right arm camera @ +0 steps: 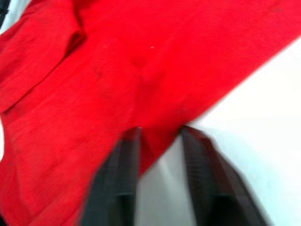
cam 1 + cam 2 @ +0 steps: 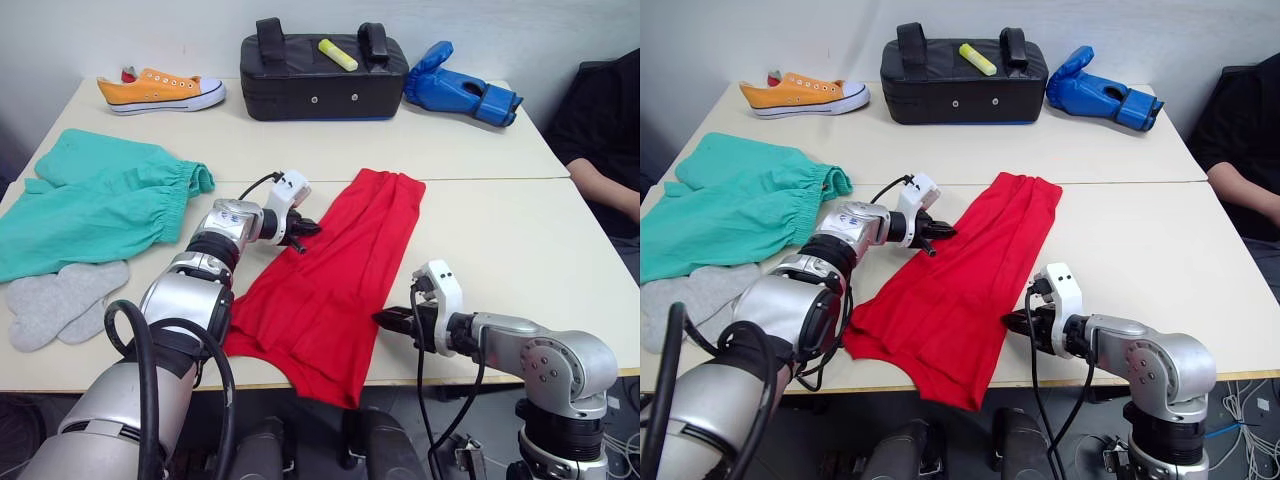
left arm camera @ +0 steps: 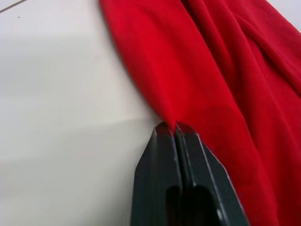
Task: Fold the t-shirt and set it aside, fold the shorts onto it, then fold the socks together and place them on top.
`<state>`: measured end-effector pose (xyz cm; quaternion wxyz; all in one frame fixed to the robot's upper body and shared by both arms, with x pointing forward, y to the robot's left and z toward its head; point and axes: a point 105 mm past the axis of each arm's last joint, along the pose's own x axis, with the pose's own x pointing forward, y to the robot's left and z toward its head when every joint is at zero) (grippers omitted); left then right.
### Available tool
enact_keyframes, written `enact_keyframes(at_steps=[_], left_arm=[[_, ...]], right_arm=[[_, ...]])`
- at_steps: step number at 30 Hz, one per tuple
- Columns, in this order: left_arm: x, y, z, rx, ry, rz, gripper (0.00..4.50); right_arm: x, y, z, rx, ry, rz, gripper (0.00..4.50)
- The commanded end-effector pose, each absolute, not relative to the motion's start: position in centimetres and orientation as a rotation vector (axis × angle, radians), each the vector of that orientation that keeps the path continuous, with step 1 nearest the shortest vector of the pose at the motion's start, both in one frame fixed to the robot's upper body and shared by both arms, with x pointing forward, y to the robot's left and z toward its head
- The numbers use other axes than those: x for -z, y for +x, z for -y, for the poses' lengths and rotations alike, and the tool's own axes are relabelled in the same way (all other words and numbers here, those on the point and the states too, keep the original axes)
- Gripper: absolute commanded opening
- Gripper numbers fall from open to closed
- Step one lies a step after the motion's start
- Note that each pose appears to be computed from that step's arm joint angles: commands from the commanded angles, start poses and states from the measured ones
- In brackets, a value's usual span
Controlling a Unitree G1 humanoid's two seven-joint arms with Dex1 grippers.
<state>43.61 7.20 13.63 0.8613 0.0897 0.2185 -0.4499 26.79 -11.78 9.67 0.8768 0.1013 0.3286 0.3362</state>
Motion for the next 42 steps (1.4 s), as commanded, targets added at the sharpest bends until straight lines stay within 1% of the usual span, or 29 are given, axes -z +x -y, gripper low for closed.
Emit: enact_keyframes(at_steps=[1,6,12,16,19,23,27,30,34,37,42], left_arm=[[-13.9,43.6,-6.9,0.957,0.190,-0.443,0.00],[-14.3,43.8,-8.0,0.937,0.133,-0.424,0.00],[-15.5,43.9,-10.4,0.919,0.034,-0.374,0.00],[-15.8,43.6,-12.1,0.913,-0.048,-0.353,0.00],[-15.6,43.4,-13.9,0.868,-0.099,-0.338,0.00],[-15.0,42.6,-16.4,0.790,-0.128,-0.317,0.00],[-14.7,41.1,-17.7,0.712,-0.144,-0.291,0.00],[-14.7,40.2,-17.9,0.665,-0.127,-0.270,0.00],[-15.3,40.0,-16.5,0.672,-0.162,-0.244,0.00],[-16.0,40.3,-15.0,0.698,-0.159,-0.235,0.00],[-16.6,41.4,-13.9,0.714,-0.122,-0.221,0.00]], right_arm=[[-8.1,25.9,11.0,-0.728,0.236,-0.768,0.01],[-8.5,26.0,11.6,-0.751,0.202,-0.770,0.01],[-9.9,28.6,14.0,-0.763,0.086,-0.765,0.01],[-10.4,29.9,14.8,-0.819,0.004,-0.788,0.01],[-10.5,30.6,15.0,-0.881,-0.067,-0.810,0.01],[-10.6,30.8,15.2,-0.973,-0.131,-0.839,0.01],[-10.9,31.5,15.7,-1.002,-0.165,-0.841,0.01],[-11.1,31.6,15.6,-1.043,-0.186,-0.833,0.01],[-11.4,31.8,15.3,-1.095,-0.219,-0.808,0.01],[-11.6,32.3,15.6,-1.111,-0.269,-0.790,0.01],[-12.3,34.1,16.3,-1.072,-0.315,-0.745,0.01]])
